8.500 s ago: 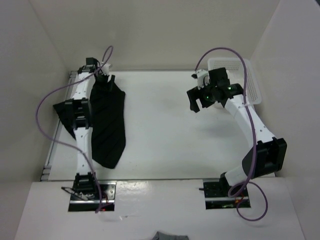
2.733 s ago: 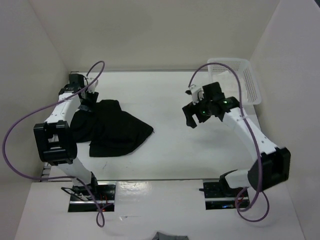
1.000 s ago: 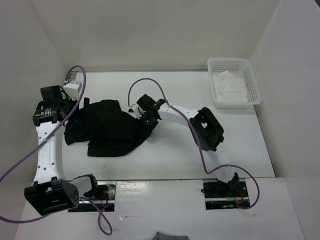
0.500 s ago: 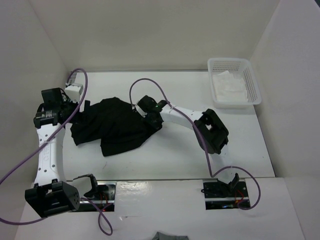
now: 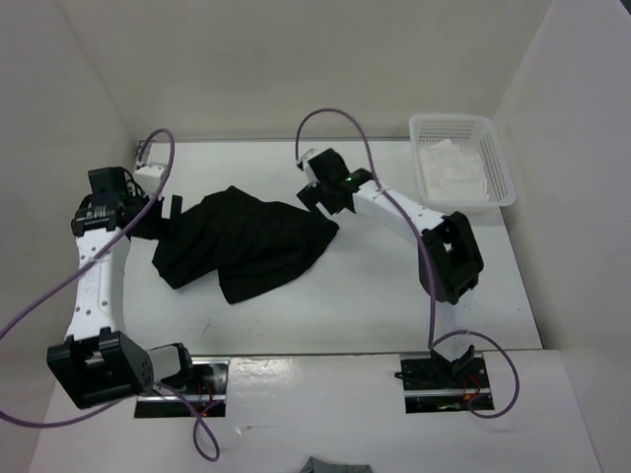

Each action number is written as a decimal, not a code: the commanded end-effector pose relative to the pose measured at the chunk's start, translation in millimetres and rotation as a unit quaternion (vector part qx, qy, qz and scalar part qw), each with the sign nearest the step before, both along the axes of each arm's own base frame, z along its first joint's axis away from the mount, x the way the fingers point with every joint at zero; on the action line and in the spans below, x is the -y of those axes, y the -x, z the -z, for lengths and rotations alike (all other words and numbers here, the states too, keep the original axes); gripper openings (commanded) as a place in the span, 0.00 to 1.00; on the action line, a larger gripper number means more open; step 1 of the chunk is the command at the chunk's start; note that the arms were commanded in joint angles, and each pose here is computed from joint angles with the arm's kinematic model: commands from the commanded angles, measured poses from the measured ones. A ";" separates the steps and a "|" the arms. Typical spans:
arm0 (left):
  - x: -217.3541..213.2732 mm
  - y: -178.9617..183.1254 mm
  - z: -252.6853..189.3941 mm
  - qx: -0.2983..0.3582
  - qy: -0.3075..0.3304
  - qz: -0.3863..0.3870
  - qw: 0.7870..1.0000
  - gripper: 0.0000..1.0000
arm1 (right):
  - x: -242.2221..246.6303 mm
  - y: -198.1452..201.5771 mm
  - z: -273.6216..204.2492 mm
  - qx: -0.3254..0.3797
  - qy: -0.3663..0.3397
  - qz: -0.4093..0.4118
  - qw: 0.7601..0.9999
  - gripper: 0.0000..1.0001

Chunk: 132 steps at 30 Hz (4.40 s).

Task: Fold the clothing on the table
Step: Flatten the skirt out

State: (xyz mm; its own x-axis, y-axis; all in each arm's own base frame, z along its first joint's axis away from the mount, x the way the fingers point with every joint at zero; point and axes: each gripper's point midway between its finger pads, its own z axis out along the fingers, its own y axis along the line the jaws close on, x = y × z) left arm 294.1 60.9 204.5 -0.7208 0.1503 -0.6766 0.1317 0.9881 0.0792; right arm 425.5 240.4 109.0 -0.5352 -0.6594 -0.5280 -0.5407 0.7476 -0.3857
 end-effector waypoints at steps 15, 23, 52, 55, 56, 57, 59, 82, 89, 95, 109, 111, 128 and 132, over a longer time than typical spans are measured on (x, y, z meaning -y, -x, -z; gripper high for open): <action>65.2 -209.0 35.5 -0.025 0.107 0.116 0.987 1.00 | 21.8 45.7 -55.4 -0.104 -0.218 -0.053 0.969 0.98; 98.8 -231.9 78.1 -0.072 0.112 0.140 0.981 0.95 | 24.9 54.1 -55.5 -0.110 -0.224 -0.060 0.966 0.98; 87.8 -222.9 157.1 -0.201 0.144 0.163 0.955 0.69 | 28.1 67.4 -77.9 -0.082 -0.237 -0.082 0.965 0.95; 91.2 -212.8 156.6 -0.223 0.154 0.175 0.947 0.68 | 28.4 68.0 -81.5 -0.078 -0.238 -0.083 0.965 0.95; 91.4 -205.7 162.0 -0.239 0.156 0.177 0.942 0.66 | 28.4 68.0 -81.6 -0.078 -0.238 -0.083 0.965 0.95; 91.2 -208.5 158.6 -0.233 0.154 0.178 0.944 0.66 | 28.4 68.0 -81.6 -0.078 -0.238 -0.083 0.965 0.95; 89.1 -205.7 159.5 -0.239 0.148 0.178 0.943 0.66 | 28.4 68.0 -81.6 -0.078 -0.238 -0.083 0.965 0.95; 55.8 -213.9 115.2 -0.137 0.117 0.112 0.977 0.00 | 23.0 66.6 -49.5 -0.131 -0.236 -0.063 0.961 0.93; 45.6 -189.1 114.9 -0.145 0.132 0.100 0.975 0.00 | -2.3 49.4 -7.6 -0.196 -0.268 -0.034 0.943 0.90; 48.3 -181.8 119.3 -0.151 0.138 0.101 0.974 0.00 | -28.2 43.7 7.4 -0.233 -0.301 -0.048 0.924 0.87; 54.5 -162.3 115.8 -0.157 0.147 0.105 0.971 0.00 | -69.3 15.8 29.2 -0.256 -0.379 -0.050 0.888 0.85; 54.8 -160.2 115.6 -0.156 0.147 0.105 0.971 0.00 | -71.1 13.3 41.4 -0.266 -0.380 -0.040 0.885 0.85; 61.1 -134.9 108.5 -0.156 0.149 0.122 0.969 0.00 | -69.1 -18.7 43.7 -0.220 -0.385 -0.037 0.896 0.82; 59.6 -134.9 109.0 -0.157 0.145 0.119 0.970 0.00 | -69.7 -28.2 41.1 -0.216 -0.392 -0.036 0.893 0.82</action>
State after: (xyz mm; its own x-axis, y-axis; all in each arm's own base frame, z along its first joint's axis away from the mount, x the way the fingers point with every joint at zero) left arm 428.7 6.6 77.1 -0.8933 0.1564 -0.4213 0.2925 0.9141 -0.2808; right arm 430.1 305.5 54.8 -0.8066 -0.2517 -0.5349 -0.5460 0.6639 0.5110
